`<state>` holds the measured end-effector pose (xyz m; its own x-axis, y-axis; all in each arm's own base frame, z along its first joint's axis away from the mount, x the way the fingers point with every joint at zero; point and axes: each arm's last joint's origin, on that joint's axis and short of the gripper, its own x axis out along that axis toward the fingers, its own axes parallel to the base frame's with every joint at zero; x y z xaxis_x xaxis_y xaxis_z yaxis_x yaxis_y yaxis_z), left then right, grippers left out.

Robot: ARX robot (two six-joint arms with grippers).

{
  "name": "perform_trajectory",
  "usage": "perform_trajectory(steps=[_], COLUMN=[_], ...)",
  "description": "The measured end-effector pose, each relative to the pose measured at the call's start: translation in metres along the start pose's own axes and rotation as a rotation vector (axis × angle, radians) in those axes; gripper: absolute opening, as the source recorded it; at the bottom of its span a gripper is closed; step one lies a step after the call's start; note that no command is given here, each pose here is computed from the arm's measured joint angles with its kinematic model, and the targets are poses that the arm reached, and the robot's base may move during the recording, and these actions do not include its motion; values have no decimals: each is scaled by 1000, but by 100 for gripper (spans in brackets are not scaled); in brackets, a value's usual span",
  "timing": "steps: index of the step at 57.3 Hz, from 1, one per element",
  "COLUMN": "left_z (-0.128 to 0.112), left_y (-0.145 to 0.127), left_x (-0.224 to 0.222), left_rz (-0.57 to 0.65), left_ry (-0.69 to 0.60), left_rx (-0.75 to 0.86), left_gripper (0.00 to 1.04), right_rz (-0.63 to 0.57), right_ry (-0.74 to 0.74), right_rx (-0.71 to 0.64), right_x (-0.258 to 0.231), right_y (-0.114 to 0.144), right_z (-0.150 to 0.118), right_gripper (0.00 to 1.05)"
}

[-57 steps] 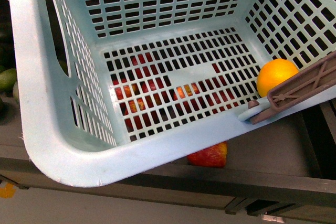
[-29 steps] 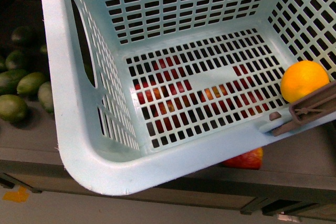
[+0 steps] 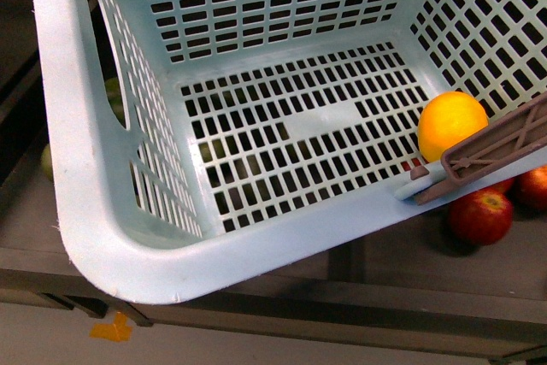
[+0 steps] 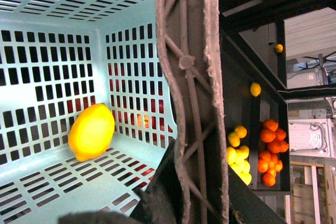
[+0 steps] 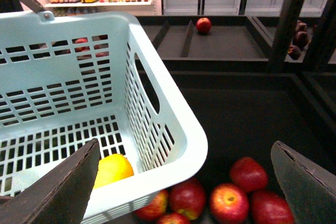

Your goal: Pick lemon and mango into basket

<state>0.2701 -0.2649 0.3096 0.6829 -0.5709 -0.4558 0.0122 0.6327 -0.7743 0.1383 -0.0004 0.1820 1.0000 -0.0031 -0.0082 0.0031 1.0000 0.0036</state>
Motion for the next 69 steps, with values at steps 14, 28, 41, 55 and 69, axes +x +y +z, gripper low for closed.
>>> perform_trajectory(steps=[14, 28, 41, 55, 69], left_z=[0, 0, 0, 0, 0], left_y=[0, 0, 0, 0, 0], left_x=[0, 0, 0, 0, 0], left_rz=[2, 2, 2, 2, 2], left_ry=[-5, -3, -4, -3, -3], left_rx=[1, 0, 0, 2, 1], left_gripper=[7, 7, 7, 7, 7], right_rz=[1, 2, 2, 1, 2], right_ry=[1, 1, 1, 1, 1], right_rx=[0, 0, 0, 0, 0], right_x=[0, 0, 0, 0, 0], right_y=[0, 0, 0, 0, 0], right_z=[0, 0, 0, 0, 0], right_gripper=[96, 96, 96, 96, 96])
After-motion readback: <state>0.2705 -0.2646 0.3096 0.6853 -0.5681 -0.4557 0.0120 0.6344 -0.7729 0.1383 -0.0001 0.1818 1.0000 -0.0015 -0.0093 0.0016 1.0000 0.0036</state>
